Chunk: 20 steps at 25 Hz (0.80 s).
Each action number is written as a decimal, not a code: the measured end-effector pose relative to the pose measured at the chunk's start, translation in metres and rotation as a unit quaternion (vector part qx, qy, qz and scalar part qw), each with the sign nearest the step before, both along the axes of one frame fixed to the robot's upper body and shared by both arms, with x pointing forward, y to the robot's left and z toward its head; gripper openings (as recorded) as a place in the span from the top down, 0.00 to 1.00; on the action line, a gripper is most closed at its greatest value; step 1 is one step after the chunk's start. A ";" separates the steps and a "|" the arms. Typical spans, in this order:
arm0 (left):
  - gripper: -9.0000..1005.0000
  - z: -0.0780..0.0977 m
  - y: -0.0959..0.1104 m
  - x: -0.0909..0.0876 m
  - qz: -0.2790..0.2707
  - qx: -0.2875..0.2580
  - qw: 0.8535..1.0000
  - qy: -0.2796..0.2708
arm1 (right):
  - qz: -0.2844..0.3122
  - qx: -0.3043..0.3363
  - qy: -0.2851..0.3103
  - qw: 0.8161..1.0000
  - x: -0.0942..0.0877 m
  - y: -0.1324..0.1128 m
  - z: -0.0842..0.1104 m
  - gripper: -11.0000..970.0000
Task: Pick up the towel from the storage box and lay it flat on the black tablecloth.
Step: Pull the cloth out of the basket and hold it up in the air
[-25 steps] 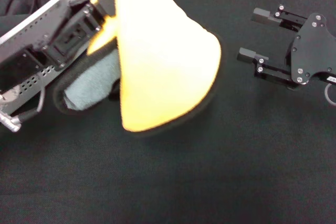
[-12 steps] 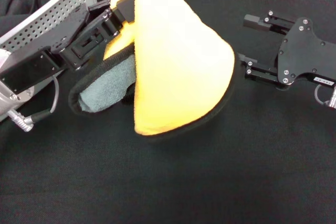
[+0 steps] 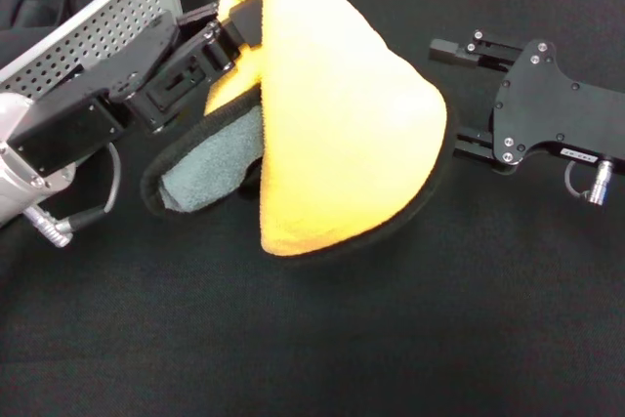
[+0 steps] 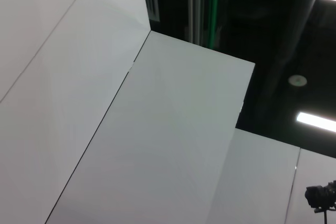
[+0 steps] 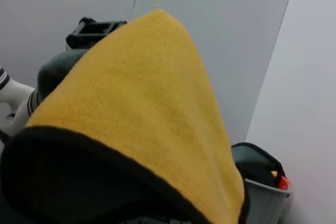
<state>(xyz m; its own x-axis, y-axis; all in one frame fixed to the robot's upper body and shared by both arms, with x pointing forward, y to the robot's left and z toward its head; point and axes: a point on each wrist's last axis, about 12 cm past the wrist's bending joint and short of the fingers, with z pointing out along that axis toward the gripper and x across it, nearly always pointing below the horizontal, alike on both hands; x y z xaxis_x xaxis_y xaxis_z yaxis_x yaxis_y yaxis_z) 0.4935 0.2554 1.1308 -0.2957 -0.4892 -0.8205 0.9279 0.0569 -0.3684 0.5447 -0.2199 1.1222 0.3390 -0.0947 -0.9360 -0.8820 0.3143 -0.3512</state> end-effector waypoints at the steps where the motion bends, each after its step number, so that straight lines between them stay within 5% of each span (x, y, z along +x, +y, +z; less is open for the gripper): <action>1: 0.95 -0.001 -0.001 0.000 0.000 -0.001 1.000 0.002 | 0.001 0.000 -0.002 1.000 0.000 0.000 0.001 0.38; 20: 0.95 -0.007 -0.002 -0.001 0.005 -0.002 1.000 0.012 | -0.005 0.013 -0.015 1.000 0.000 -0.001 0.006 0.64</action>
